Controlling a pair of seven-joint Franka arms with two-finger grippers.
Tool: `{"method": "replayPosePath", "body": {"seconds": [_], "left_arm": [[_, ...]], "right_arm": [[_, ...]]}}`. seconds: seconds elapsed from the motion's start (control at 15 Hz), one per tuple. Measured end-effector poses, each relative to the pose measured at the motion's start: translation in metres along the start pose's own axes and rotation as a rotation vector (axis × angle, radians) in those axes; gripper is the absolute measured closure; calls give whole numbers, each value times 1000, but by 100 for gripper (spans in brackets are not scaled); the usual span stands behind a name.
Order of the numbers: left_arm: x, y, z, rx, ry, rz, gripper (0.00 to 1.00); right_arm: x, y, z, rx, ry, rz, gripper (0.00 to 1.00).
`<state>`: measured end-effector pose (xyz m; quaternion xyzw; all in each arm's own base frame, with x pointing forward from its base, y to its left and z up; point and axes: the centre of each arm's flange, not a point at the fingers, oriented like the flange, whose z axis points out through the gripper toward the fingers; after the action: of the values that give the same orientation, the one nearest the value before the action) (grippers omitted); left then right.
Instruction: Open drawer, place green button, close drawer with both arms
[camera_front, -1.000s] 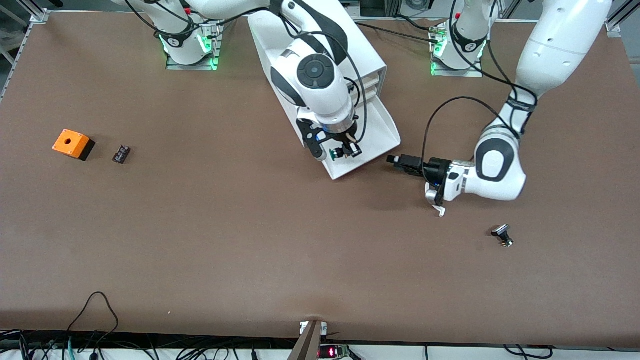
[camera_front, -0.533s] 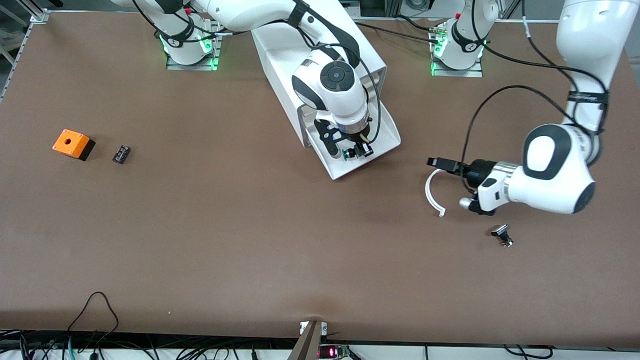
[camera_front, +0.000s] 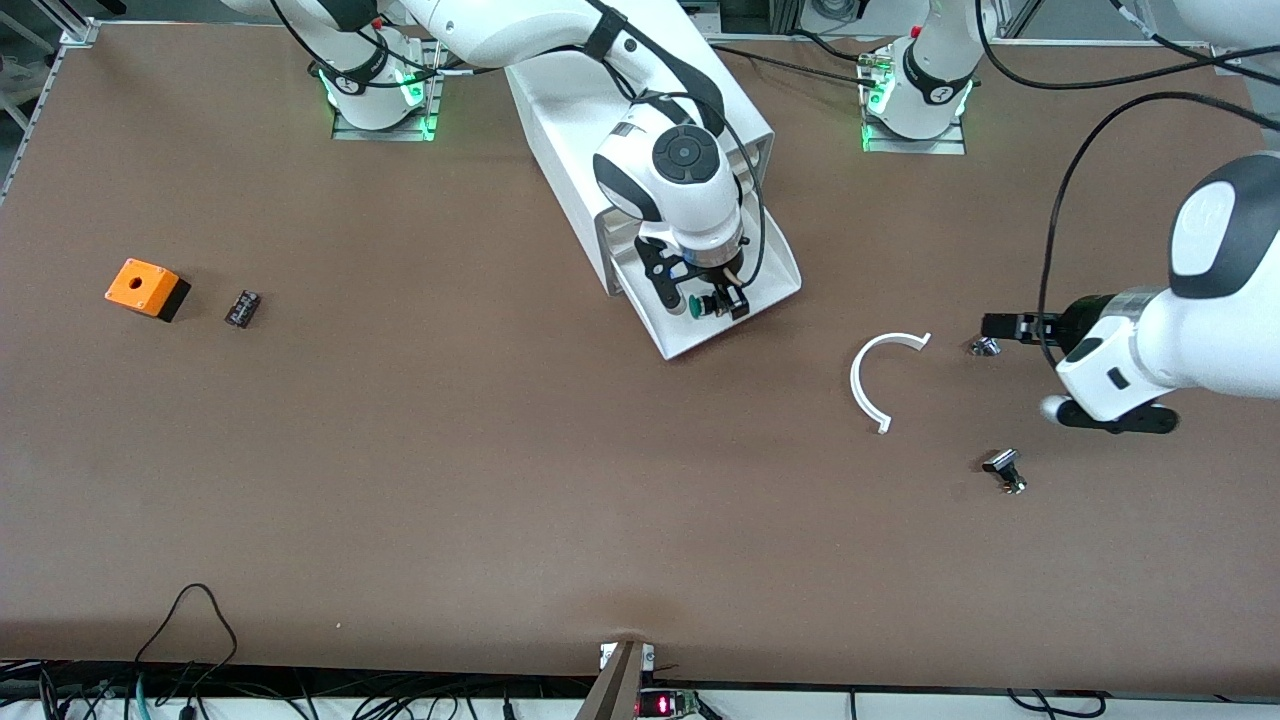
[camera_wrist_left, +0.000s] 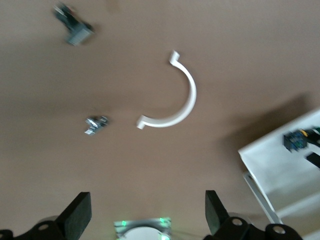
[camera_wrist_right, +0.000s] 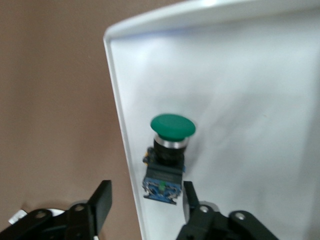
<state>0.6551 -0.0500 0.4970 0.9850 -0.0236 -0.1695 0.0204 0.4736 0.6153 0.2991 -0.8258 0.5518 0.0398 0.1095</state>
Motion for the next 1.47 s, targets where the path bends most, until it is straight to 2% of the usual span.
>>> {"method": "replayPosePath", "body": {"seconds": [0.13,0.2,0.27,0.47,0.8,1.07,1.27,1.47], "left_arm": [[-3,2,-20,21,49,-11,0],[-4,-1,-25,22,66,-17,0],[-2,-3,-28,21,81,-22,0],[1,-6,-27,20,90,-33,0],[7,-4,-19,14,78,-164,0],[11,10,-3,14,45,-315,0],[17,26,17,18,20,-338,0],[28,36,34,10,51,-369,2]], "right_arm": [[17,-14,-11,25,25,8,9],[27,-24,-22,45,32,10,2],[37,-35,-37,65,33,7,0],[74,-60,-86,100,43,-53,0],[181,-88,-163,61,79,-150,0],[252,-96,-193,48,94,-246,0],[300,-92,-208,33,67,-345,0],[341,-78,-230,-21,65,-474,0]]}}
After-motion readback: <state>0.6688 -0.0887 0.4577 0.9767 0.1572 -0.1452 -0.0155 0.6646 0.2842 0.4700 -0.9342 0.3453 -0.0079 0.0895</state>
